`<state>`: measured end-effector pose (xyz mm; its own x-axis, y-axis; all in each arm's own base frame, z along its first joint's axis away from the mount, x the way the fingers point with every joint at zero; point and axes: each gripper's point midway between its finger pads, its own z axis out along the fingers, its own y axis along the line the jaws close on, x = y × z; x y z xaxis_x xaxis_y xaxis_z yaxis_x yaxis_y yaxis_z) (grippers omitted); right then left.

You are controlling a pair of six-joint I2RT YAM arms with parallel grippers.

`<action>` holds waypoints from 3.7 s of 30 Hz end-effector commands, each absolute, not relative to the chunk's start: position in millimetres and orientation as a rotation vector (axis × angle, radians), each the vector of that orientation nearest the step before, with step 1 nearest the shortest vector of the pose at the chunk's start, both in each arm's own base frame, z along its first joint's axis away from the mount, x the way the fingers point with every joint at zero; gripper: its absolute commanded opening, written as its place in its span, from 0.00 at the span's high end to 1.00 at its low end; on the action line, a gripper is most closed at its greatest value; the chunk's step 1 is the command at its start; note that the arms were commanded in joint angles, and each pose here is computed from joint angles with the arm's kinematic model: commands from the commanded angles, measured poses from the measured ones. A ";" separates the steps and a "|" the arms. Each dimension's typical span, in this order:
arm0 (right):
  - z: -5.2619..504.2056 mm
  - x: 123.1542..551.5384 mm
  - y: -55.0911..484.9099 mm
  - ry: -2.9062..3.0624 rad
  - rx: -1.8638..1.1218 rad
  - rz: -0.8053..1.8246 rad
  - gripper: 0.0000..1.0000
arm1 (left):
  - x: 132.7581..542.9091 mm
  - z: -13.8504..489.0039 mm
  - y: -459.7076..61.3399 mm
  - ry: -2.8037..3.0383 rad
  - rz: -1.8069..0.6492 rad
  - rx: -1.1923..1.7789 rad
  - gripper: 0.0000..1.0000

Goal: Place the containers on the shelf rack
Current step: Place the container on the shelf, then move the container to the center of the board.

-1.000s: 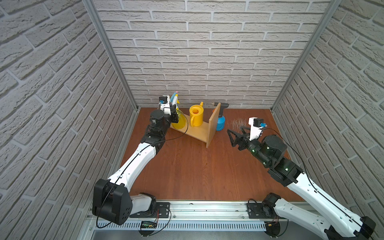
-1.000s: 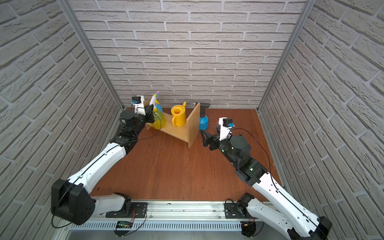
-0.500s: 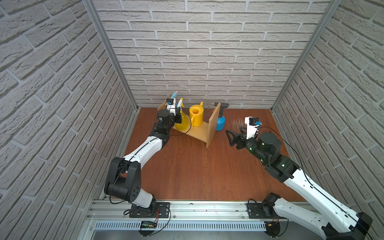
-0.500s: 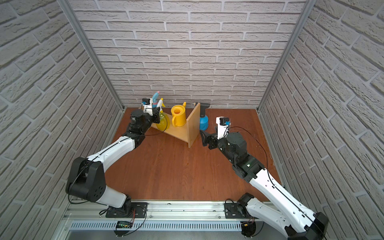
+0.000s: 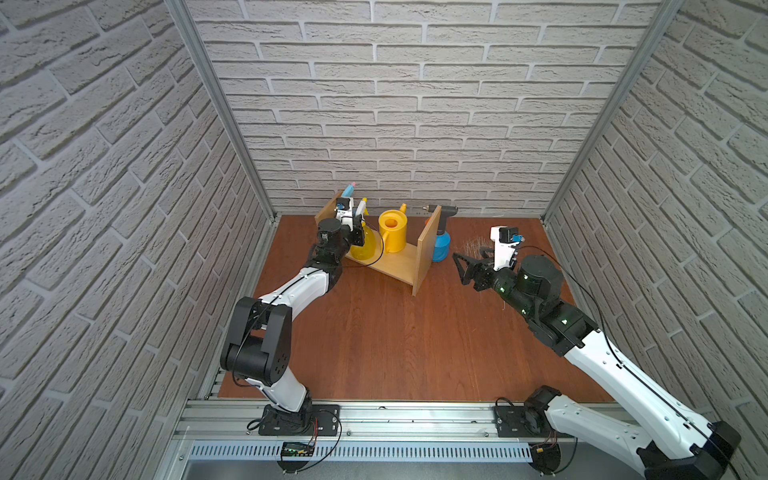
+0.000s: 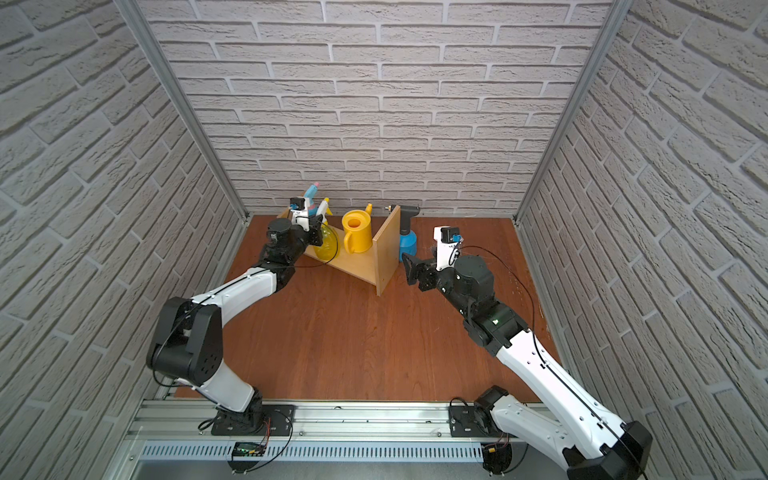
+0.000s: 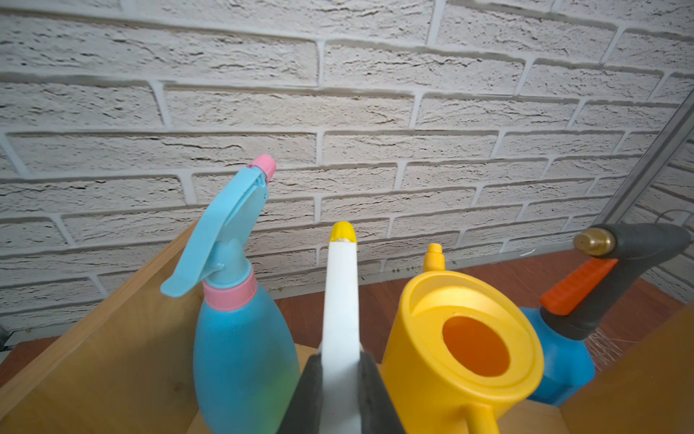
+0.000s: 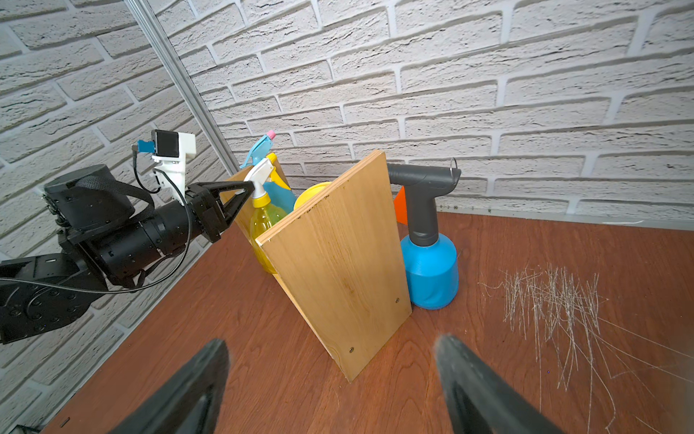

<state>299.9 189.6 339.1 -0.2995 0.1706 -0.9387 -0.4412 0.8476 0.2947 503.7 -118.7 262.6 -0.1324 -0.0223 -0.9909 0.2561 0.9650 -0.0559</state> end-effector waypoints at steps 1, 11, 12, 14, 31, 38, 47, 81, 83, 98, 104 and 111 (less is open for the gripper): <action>358.5 301.7 190.6 1.730 -0.212 0.632 0.09 | 509.6 274.1 -120.9 1.643 -0.256 0.207 0.92; 358.6 306.0 189.0 1.734 -0.205 0.632 0.09 | 502.3 279.2 -121.2 1.639 -0.275 0.214 0.50; 358.7 305.7 188.7 1.734 -0.206 0.632 0.09 | 500.6 281.6 -120.5 1.635 -0.276 0.212 0.48; 359.0 305.7 188.0 1.733 -0.207 0.630 0.09 | 496.3 288.0 -119.0 1.626 -0.275 0.208 0.42; 361.2 300.6 173.1 1.727 -0.229 0.578 0.06 | 414.8 351.5 -116.0 1.614 -0.382 0.226 0.13; 325.6 333.6 133.2 1.763 -0.165 0.702 0.02 | 333.5 342.7 -151.1 1.609 -0.811 0.199 0.09; 282.8 365.5 165.2 1.766 -0.762 0.683 0.02 | 243.0 252.4 -235.5 1.644 -0.744 0.612 0.02; 241.2 546.4 187.6 1.745 -1.054 0.833 0.12 | 285.0 228.8 -239.3 1.713 -0.646 0.525 0.02; 241.4 549.5 191.7 1.748 -1.033 0.871 0.13 | 287.4 229.4 -241.1 1.715 -0.653 0.531 0.02; 232.6 559.2 210.0 1.730 -1.054 0.912 0.43 | 290.7 231.5 -243.1 1.726 -0.676 0.539 0.02; 235.5 559.1 210.0 1.724 -1.063 0.905 0.57 | 289.2 233.6 -243.2 1.723 -0.686 0.535 0.02; 248.4 553.4 205.5 1.698 -1.103 0.854 0.66 | 287.3 236.8 -241.9 1.719 -0.697 0.524 0.02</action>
<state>558.3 204.8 225.5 -0.2550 -0.2926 -0.9216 -0.9153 0.3803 0.1325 285.2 -241.7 211.9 -0.2970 0.0401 -0.9540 0.6565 0.7341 -0.1735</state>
